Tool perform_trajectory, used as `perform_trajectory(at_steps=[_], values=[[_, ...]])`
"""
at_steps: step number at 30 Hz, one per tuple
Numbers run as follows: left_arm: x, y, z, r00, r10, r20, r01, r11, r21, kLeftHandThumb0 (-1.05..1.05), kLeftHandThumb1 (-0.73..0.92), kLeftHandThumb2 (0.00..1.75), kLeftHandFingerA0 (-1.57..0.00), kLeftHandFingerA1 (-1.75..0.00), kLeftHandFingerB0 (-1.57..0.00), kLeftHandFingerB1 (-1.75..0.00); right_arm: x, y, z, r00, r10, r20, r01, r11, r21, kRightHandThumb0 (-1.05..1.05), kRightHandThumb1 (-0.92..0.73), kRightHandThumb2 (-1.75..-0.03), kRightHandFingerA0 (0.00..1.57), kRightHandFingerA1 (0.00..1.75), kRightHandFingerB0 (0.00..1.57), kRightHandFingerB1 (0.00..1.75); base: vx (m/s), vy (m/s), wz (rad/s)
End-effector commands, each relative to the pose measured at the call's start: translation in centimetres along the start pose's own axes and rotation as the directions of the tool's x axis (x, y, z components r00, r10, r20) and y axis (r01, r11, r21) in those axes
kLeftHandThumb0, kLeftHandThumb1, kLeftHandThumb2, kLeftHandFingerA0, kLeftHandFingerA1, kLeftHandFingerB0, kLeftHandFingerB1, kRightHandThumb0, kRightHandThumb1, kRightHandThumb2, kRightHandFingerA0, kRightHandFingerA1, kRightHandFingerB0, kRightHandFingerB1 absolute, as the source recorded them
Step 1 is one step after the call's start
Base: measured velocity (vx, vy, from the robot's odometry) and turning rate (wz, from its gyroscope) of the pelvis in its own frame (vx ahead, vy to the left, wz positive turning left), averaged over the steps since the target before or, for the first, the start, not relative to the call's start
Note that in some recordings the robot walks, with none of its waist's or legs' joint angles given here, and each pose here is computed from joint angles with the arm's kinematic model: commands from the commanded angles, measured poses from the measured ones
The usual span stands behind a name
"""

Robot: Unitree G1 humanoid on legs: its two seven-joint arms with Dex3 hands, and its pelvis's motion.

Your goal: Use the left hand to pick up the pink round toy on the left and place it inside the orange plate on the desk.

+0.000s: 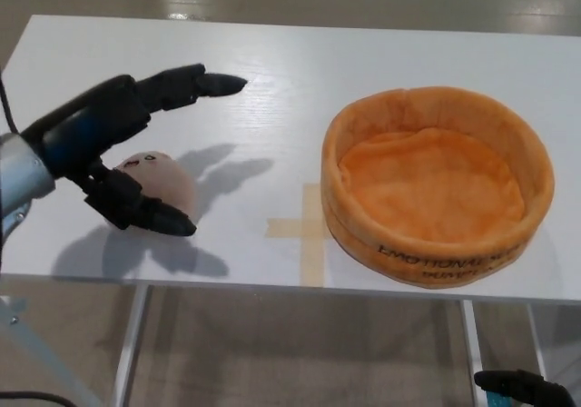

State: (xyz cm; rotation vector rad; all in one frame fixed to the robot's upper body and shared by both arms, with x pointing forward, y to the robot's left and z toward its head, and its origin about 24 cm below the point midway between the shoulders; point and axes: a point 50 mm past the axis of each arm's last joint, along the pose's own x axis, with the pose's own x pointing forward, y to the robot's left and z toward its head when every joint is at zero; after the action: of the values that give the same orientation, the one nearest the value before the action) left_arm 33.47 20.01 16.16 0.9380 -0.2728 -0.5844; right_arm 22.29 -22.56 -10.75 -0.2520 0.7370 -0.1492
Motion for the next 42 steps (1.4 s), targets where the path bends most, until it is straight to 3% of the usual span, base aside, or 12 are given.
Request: perform_trajectory(at_steps=[1, 5, 9, 14, 15, 19, 20, 22, 23, 25, 32, 42], values=[[0.3, -1.5, -5.5, 0.937, 0.094, -0.337, 0.047, 0.921, 0.387, -0.57, 0.35, 0.67, -0.06, -0.23, -0.10, -0.37, -0.1, 0.3, -0.5, 1.000, 0.023, -0.010, -0.023, 0.999, -0.049, -0.16, -0.37, -0.68, 0.69, 0.79, 0.54, 0.64, 0.00, 0.000, 0.00], [0.3, -1.7, -6.2, 0.925, 0.083, -0.372, 0.067, 0.925, 0.374, -0.29, 0.16, 0.78, -0.01, -0.50, 0.00, -0.46, -0.1, 0.2, -0.5, 1.000, 0.022, -0.011, -0.022, 0.998, -0.058, -0.13, -0.39, -0.63, 0.69, 0.78, 0.56, 0.62, 0.00, 0.000, 0.00], [0.2, -1.8, -6.8, 0.916, 0.090, -0.392, 0.068, 0.926, 0.371, -0.55, 0.37, 0.66, -0.07, -0.30, -0.12, -0.35, -0.1, 0.2, -0.4, 1.000, 0.020, -0.016, -0.020, 0.999, -0.044, -0.09, -0.40, -0.64, 0.70, 0.80, 0.55, 0.62, 0.00, 0.000, 0.00], [-0.1, -1.9, -7.8, 0.901, 0.097, -0.423, 0.075, 0.925, 0.371, -0.29, 0.18, 0.79, -0.01, -0.50, 0.00, -0.46, -0.1, 0.2, -0.4, 1.000, 0.019, -0.013, -0.020, 0.998, -0.053, -0.14, -0.37, -0.68, 0.68, 0.79, 0.52, 0.63, 0.00, 0.000, 0.00], [-0.1, -1.9, -7.9, 0.897, 0.095, -0.432, 0.081, 0.925, 0.372, -0.56, 0.38, 0.65, -0.08, -0.28, -0.14, -0.35, -0.1, 0.2, -0.4, 1.000, 0.020, -0.012, -0.021, 0.998, -0.057, -0.14, -0.38, -0.67, 0.68, 0.78, 0.53, 0.63, 0.00, 0.000, 0.00], [-0.2, -2.1, -8.3, 0.895, 0.101, -0.435, 0.080, 0.923, 0.378, -0.29, 0.30, 0.86, -0.01, -0.49, 0.00, -0.45, -0.1, 0.2, -0.4, 1.000, 0.019, -0.009, -0.019, 0.999, -0.051, -0.15, -0.36, -0.68, 0.69, 0.80, 0.53, 0.64, 0.00, 0.000, 0.00], [-0.2, -2.1, -8.3, 0.895, 0.102, -0.434, 0.078, 0.923, 0.377, -0.46, 0.52, 0.56, -0.18, -0.31, -0.21, -0.29, -0.1, 0.2, -0.3, 1.000, 0.018, -0.010, -0.018, 0.999, -0.050, -0.16, -0.36, -0.68, 0.69, 0.80, 0.54, 0.64, 0.00, 0.000, 0.00], [-0.2, -2.2, -8.4, 0.898, 0.096, -0.430, 0.079, 0.925, 0.372, -0.38, 0.69, 0.62, -0.51, -0.40, -0.28, -0.31, -0.1, 0.2, -0.3, 1.000, 0.016, -0.013, -0.017, 0.999, -0.049, -0.11, -0.39, -0.63, 0.67, 0.78, 0.56, 0.62, 0.00, 0.000, 0.00], [-0.2, -2.2, -8.4, 0.903, 0.099, -0.417, 0.051, 0.941, 0.334, -0.20, 0.78, 0.63, -0.83, -0.89, -0.55, -0.37, 0.0, 0.3, -0.2, 1.000, 0.019, -0.012, -0.020, 0.999, -0.049, -0.12, -0.38, -0.64, 0.67, 0.79, 0.55, 0.62, 0.00, 0.000, 0.00], [-0.3, -2.2, -8.4, 0.911, 0.118, -0.396, -0.007, 0.962, 0.273, -0.19, 0.79, 0.65, -1.05, -0.66, -0.70, -0.43, 0.0, 0.3, -0.2, 1.000, 0.022, -0.008, -0.022, 0.999, -0.049, -0.13, -0.38, -0.64, 0.68, 0.79, 0.56, 0.63, 0.00, 0.000, 0.00], [-0.1, -2.2, -7.9, 0.925, 0.180, -0.334, -0.103, 0.967, 0.235, -0.15, 0.78, 0.73, -0.90, -1.37, -0.85, -0.86, 0.0, 0.2, 0.0, 1.000, 0.018, -0.005, -0.019, 0.998, -0.063, -0.18, -0.36, -0.69, 0.70, 0.79, 0.55, 0.64, 0.00, 0.000, 0.00], [0.7, -1.2, -6.6, 0.941, 0.218, -0.259, -0.160, 0.961, 0.227, -0.17, 0.78, 0.63, -1.04, -1.08, -0.88, -0.67, 0.0, 0.1, 0.1, 1.000, 0.018, 0.003, -0.018, 0.999, -0.048, -0.15, -0.38, -0.67, 0.67, 0.79, 0.56, 0.63, 0.00, 0.000, 0.00]])
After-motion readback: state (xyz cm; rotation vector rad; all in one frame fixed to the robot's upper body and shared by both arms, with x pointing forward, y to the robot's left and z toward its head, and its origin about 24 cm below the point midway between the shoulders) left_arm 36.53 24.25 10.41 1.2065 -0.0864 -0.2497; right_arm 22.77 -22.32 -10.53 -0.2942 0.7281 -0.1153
